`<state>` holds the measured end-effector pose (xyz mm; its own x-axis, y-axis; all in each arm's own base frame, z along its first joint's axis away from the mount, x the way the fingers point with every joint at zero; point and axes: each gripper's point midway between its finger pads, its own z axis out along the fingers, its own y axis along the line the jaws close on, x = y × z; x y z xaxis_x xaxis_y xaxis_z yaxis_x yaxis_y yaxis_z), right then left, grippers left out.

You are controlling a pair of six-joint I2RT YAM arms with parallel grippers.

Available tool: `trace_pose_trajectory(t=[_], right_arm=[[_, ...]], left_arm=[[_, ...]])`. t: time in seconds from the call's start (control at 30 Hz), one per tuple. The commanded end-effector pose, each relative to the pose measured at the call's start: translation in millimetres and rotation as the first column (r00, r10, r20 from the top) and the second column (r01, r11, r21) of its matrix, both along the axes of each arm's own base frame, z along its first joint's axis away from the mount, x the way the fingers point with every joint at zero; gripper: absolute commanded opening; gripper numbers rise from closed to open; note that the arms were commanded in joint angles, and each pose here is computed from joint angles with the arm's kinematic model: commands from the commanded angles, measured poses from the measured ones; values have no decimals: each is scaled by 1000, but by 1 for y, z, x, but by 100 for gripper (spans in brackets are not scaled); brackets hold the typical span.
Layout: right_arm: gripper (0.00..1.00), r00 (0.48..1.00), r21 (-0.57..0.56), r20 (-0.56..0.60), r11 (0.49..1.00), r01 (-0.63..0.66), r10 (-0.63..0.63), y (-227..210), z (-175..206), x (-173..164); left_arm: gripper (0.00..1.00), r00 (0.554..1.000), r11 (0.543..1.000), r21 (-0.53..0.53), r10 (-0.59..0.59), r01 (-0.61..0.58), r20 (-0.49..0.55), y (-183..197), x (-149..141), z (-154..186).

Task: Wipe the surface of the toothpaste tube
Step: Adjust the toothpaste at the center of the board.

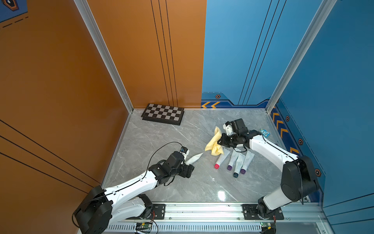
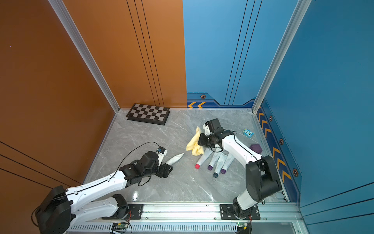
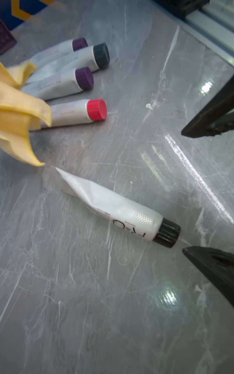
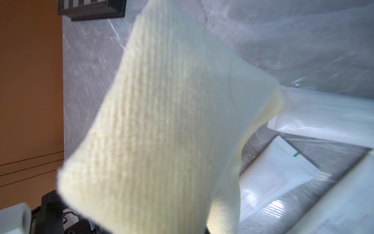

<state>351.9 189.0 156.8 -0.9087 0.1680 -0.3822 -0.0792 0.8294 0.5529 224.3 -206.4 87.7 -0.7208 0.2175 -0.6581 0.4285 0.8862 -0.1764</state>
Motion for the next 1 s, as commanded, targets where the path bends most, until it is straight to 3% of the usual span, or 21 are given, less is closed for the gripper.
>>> trace_pose_trajectory(t=[0.0, 0.13, 0.27, 0.33, 0.57, 0.97], right_arm=[[0, 999, 19, 28, 1000, -21, 20, -6, 26, -17], [0, 998, 37, 48, 999, -31, 29, -7, 37, -28], [0, 998, 36, 57, 999, -32, 30, -12, 41, -37], [0, 998, 37, 57, 999, -32, 30, -14, 41, -39], [0, 998, 47, 50, 998, -43, 41, -14, 39, -44], [0, 997, 62, 65, 997, -48, 44, -14, 45, -47]], left_arm=[[85, 982, 962, 232, 106, -141, 155, 38, 19, 0], [85, 989, 947, 313, 30, -74, 144, 22, 31, -10], [85, 979, 949, 311, -105, 47, 173, -10, 31, -17], [90, 979, 940, 335, -131, 71, 159, -14, 30, -24], [88, 973, 895, 432, -187, 112, 136, -25, 35, -41], [47, 961, 775, 598, -275, 203, 31, -42, 33, -85]])
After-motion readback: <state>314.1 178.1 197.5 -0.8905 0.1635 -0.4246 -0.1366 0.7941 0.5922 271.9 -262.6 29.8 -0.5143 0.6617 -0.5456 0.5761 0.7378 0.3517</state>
